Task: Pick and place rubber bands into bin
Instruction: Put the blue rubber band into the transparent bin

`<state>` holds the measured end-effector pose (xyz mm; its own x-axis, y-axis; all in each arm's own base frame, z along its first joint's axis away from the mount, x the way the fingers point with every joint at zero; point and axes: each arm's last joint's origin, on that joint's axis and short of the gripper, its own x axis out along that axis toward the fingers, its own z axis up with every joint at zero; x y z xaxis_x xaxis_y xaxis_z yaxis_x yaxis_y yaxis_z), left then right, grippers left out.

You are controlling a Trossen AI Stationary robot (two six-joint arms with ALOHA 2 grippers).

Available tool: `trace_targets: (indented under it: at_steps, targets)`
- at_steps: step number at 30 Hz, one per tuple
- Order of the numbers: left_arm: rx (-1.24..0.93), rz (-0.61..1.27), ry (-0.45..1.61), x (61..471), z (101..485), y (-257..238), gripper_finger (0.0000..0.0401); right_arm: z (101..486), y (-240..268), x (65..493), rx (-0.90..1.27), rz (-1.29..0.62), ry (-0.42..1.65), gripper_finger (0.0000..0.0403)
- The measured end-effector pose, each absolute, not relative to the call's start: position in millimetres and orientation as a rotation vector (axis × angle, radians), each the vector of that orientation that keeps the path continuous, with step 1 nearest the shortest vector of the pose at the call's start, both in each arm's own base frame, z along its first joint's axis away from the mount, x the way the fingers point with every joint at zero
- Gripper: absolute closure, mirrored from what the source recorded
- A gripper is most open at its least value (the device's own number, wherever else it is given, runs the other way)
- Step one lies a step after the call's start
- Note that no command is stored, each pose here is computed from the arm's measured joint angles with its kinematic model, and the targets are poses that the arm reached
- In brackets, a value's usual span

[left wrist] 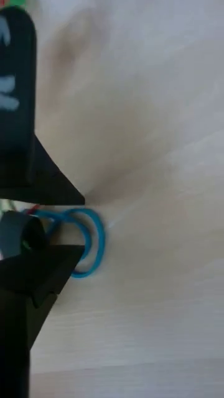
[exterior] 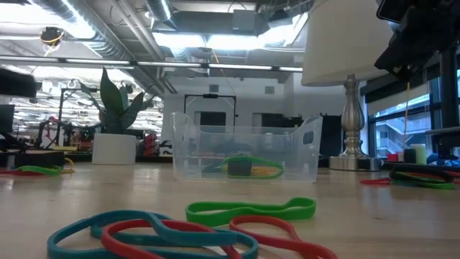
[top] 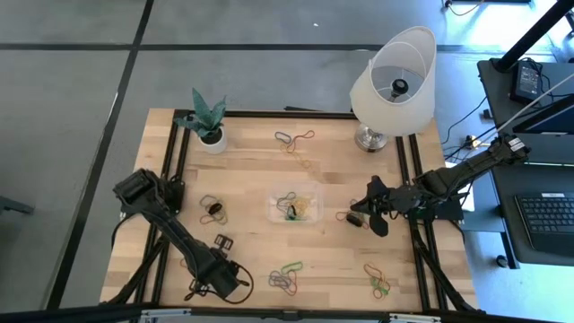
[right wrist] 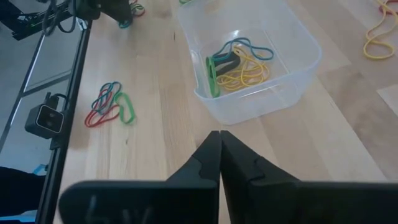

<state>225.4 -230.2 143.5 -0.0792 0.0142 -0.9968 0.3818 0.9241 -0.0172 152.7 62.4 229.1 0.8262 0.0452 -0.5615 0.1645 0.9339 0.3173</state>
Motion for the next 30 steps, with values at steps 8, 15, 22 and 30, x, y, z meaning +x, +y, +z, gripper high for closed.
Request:
trace_targets:
  at_steps: [8,15,22,30]
  targets:
    - [0.304,-0.306,1.656,226,130,-230,0.0371,229,62,153,0.368,-0.067,0.599,0.0393]
    - [0.277,-0.277,1.658,230,131,-224,0.0397,229,62,153,0.367,-0.067,0.599,0.0393]
    - [0.288,-0.204,1.632,236,153,-223,0.0399,229,62,152,0.366,-0.068,0.602,0.0393]
    - [0.159,-0.113,1.413,240,218,-222,0.0399,229,62,153,0.367,-0.068,0.601,0.0393]
